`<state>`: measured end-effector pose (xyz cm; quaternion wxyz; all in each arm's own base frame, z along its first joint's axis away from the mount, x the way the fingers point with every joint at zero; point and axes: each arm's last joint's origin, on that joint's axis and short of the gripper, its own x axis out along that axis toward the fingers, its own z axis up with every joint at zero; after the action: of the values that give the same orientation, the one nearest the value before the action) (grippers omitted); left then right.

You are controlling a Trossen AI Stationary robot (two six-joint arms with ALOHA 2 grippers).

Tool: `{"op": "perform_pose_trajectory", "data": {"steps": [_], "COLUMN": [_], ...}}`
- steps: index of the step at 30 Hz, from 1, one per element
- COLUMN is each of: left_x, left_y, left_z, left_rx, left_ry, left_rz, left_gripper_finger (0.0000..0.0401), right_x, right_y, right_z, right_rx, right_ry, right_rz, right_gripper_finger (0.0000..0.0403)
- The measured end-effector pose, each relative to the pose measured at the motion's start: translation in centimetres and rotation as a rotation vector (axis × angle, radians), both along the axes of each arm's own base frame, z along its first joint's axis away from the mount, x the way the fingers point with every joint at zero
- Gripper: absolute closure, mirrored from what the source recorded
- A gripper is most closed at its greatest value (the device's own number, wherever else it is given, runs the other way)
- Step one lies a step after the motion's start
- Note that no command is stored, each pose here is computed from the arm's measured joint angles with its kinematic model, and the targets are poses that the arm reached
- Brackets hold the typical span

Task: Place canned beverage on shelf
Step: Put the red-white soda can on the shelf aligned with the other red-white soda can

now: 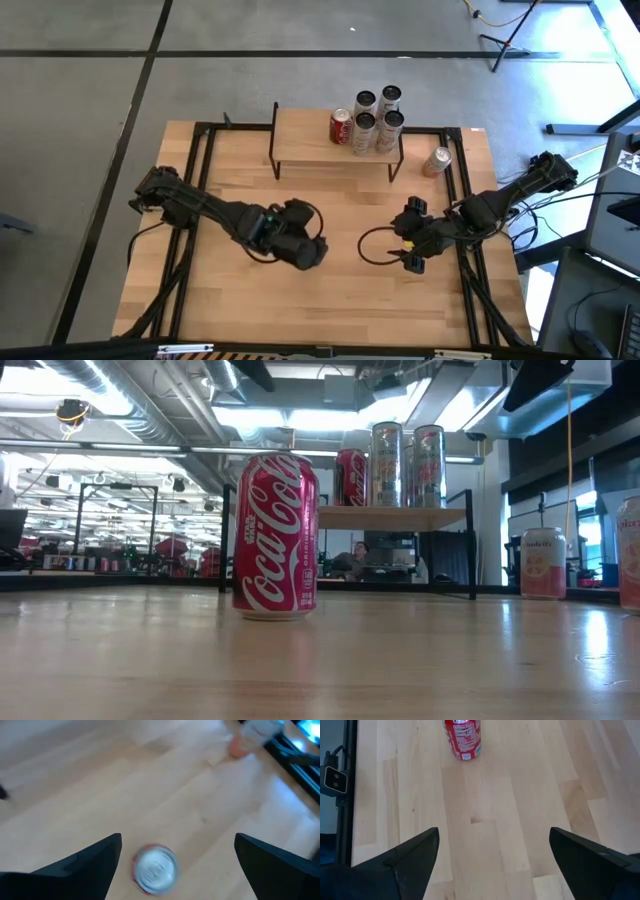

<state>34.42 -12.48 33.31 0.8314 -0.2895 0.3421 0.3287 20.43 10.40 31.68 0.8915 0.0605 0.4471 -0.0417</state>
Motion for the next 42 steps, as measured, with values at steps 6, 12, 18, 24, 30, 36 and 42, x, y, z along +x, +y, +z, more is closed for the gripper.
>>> {"op": "perform_pose_trajectory", "data": {"steps": [6,12,18,24,30,36,42], "left_x": [0.7,1.7,2.1,2.3,2.6,2.4,1.7], "left_y": [-0.7,-2.2,-3.5,-4.4,-4.5,-4.4,-4.0], "left_z": [-1.5,-5.1,-6.8,-8.2,-9.0,-9.6,-8.2], "left_rx": [0.017,0.013,0.033,0.018,0.028,0.054,0.067], "left_ry": [-0.006,0.01,-0.015,-0.056,-0.067,-0.015,-0.029], "left_rz": [0.052,0.107,0.164,0.248,0.287,0.282,0.283], "left_gripper_finger": [0.0026,0.0026,0.0026,0.0026,0.0026,0.0026,0.0026], "right_x": [-0.3,-0.7,-0.7,-0.9,-0.8,-0.8,-0.8], "right_y": [0.9,1.6,1.6,1.5,1.6,1.5,1.5], "right_z": [0.1,0.1,0.1,0.0,0.0,0.0,0.0], "right_rx": [0.01,0.019,0.024,0.004,0.005,-0.003,-0.007], "right_ry": [-0.018,-0.017,-0.009,0.009,0.005,0.002,-0.001], "right_rz": [0.049,0.082,0.087,0.1,0.1,0.101,0.105], "right_gripper_finger": [0.0038,0.0038,0.0038,0.0038,0.0038,0.0038,0.0038]}}
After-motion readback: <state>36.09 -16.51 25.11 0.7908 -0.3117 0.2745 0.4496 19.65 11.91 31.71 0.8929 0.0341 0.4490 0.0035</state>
